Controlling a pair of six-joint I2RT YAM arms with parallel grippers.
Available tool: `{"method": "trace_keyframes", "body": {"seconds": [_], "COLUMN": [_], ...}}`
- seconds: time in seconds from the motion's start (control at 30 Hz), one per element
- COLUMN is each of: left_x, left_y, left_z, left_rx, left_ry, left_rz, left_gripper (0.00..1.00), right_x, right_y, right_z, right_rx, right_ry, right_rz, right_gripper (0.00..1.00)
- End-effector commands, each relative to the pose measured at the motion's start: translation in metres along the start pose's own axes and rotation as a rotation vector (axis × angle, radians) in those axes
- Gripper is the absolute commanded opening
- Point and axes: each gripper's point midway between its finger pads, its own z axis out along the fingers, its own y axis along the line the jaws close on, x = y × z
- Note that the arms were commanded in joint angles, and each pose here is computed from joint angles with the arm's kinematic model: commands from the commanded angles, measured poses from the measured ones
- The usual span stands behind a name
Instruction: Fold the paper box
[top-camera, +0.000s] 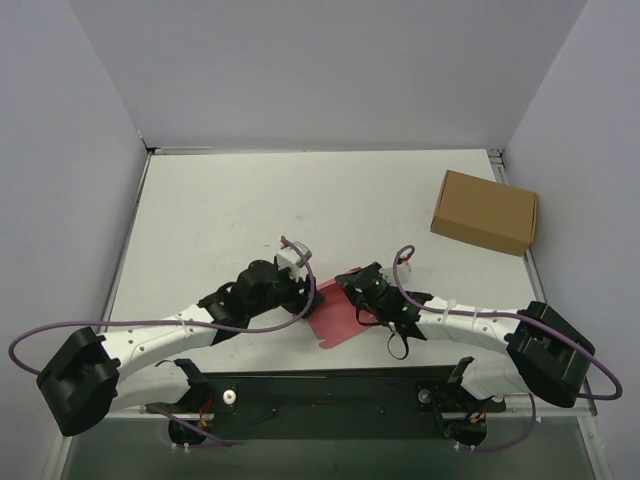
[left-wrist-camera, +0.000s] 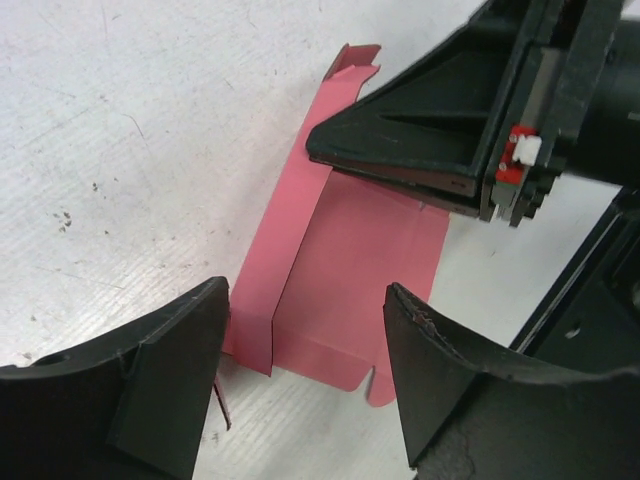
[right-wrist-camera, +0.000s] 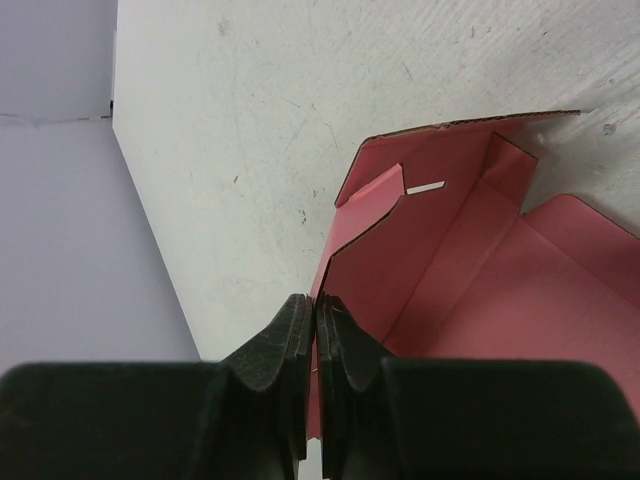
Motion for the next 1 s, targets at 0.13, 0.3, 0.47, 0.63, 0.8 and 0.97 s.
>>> {"method": "trace_keyframes", "body": {"seconds": [0.13,0.3,0.47,0.63,0.8,0.97], "left_x": [-0.016,-0.016,-0.004,0.0,0.012,0.017], "left_y": [-0.016,-0.011,-0.005,-0.01,-0.006,-0.009], "left_z": [0.011,0.021,0.032,0.037,0.039,0.041], "left_rx": [0.021,-0.076,-0.124,-0.124,-0.12,-0.102], "left_ry": [-0.016,-0.011,0.022,-0.001,0.015,0.03], "left_rz": [0.348,0.484,0.581,0.645,0.708,0.737], "left_gripper": [0.74,0.74,0.56,0.28,0.0,0.0], "right_x": [-0.016,-0.015,-0.015,-0.016,-0.023,-0.049], "right_y": [-0.036,-0.036,-0.034,-0.033,-0.03,-0.02], "right_z": [-0.005,-0.004,-0.004,-0.004,-0.005,-0.015], "right_rx": [0.155,0.159,0.158,0.157,0.15,0.138], "right_ry": [-0.07,-0.069,-0.069,-0.07,-0.057,-0.059], "right_rz": [-0.145,-0.143,-0.139,-0.139,-0.181,-0.248], "right_gripper": [0.0,0.0,0.0,0.0,0.15,0.46]}}
